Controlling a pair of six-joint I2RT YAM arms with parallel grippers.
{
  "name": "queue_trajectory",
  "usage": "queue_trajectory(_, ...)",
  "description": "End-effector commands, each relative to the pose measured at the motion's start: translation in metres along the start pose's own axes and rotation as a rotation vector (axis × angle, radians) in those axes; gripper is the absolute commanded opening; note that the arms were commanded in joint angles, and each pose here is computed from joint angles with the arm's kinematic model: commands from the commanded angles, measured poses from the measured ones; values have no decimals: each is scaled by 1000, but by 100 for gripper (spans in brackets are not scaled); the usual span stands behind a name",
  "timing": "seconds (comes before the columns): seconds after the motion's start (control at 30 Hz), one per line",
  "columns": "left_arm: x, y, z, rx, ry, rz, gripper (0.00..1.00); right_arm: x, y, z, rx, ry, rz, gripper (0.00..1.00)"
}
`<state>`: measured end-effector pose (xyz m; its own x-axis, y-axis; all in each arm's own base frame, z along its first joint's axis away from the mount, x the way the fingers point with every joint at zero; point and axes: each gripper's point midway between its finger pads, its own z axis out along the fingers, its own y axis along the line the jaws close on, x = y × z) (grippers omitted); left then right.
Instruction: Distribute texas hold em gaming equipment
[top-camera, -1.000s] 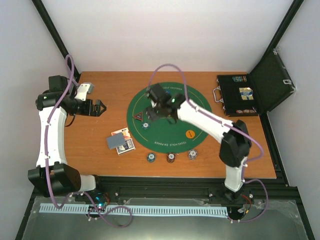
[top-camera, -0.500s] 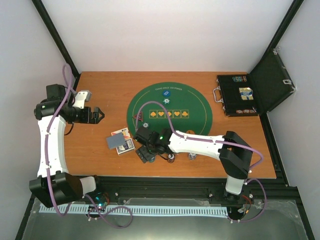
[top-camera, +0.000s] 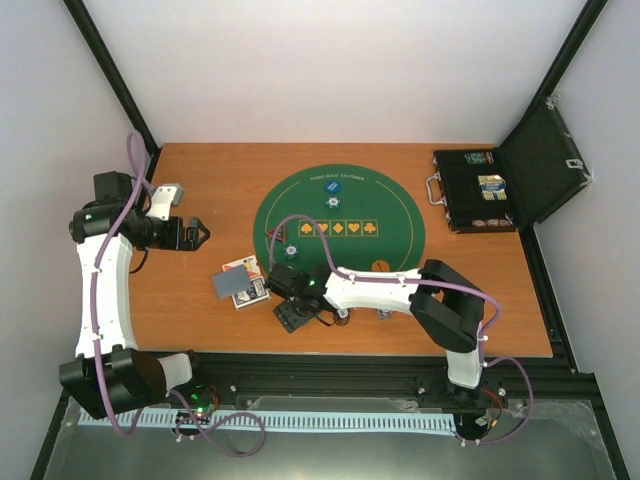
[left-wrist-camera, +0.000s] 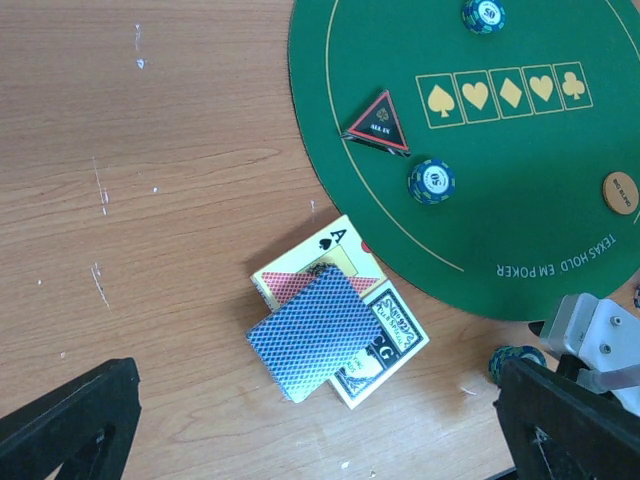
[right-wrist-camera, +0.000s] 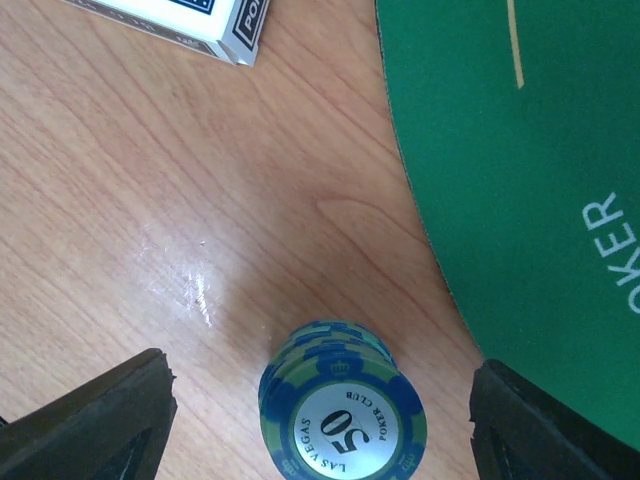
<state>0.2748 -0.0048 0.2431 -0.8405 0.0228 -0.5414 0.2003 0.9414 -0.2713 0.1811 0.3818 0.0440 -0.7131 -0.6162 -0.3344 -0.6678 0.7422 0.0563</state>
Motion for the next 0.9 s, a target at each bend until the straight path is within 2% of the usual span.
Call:
queue_trajectory(0.0, -9, -4, -13, -9, -46, 36, 100, 2, -2, 12, -3, 7, 8, 79)
queue_trajectory(0.37, -11, -3, -13, -11, -51, 37, 100, 8, -7, 20, -12, 33, 6, 58)
queue_trajectory(0.57, -13, -4, -14, -9, -54, 35, 100, 5, -7, 15, -14, 24, 3, 55)
queue_trajectory(0.7, -12, -4, -15, -10, -55, 35, 100, 3, -7, 10, -15, 16, 1, 47)
queue_trajectory(0.87, -12, -5, -14, -4, -55, 33, 100, 3, -8, 7, -14, 13, -1, 45)
